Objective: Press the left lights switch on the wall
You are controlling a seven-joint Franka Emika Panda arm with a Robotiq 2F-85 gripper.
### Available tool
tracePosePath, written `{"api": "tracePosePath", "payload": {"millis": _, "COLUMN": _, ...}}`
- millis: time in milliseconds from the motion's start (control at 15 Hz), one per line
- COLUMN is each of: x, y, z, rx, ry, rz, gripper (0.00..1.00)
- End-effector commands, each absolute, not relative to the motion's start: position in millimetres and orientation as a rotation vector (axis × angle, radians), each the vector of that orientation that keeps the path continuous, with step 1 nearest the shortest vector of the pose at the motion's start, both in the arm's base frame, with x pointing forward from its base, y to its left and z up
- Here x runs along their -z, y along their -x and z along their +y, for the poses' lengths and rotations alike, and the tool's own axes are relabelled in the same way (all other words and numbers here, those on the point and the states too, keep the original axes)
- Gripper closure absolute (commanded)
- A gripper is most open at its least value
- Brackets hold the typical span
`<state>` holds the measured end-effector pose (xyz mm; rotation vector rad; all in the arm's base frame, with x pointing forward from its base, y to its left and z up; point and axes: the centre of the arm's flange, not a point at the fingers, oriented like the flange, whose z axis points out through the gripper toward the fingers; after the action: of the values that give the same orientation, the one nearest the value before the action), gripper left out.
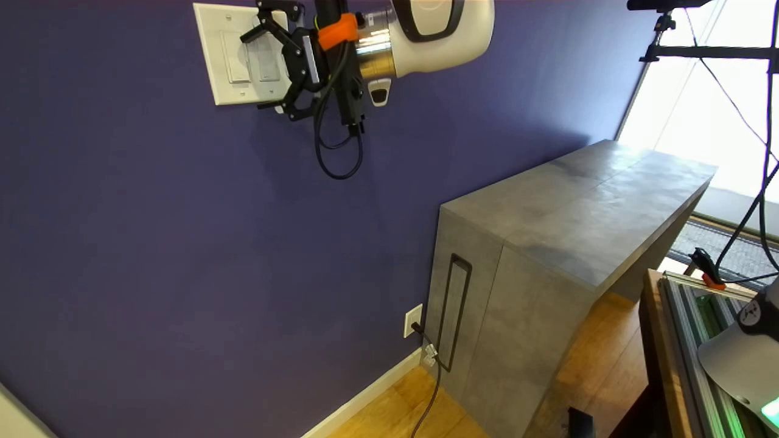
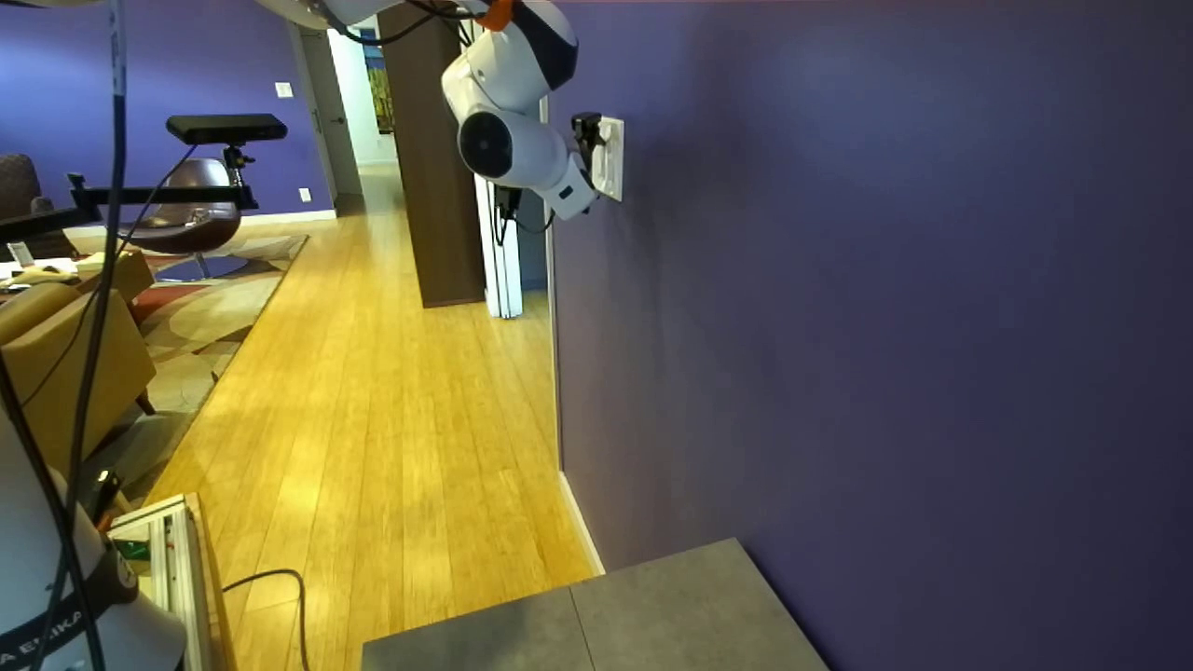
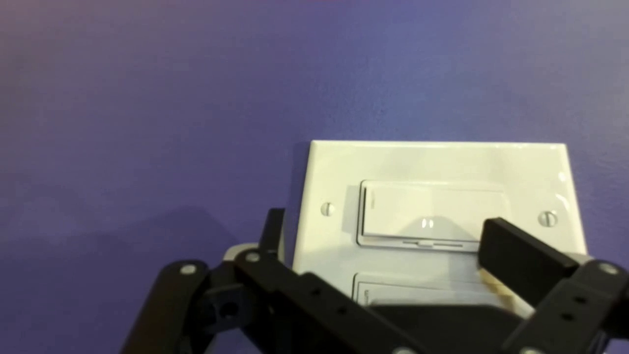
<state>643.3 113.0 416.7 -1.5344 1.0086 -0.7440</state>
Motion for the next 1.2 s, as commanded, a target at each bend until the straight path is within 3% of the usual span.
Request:
{"api": "tracePosePath", "payload": {"millis": 0, "x": -435, "y": -644, "z": 110, "rx": 0.721, "ry": 1.559, "rz": 1.015, "gripper": 0.0}}
{"api": "tracePosePath", "payload": {"millis": 667, "x": -514, "y": -598, "z": 83, "rx": 0.547, "ry": 1.937, "rz": 0.763, "gripper": 0.0}}
{"api": "tracePosePath", "payload": {"millis": 1133, "x": -563, "y": -574, "z": 85, "rx": 0.597, "ry": 2.316, "rz": 0.551, "gripper": 0.0}}
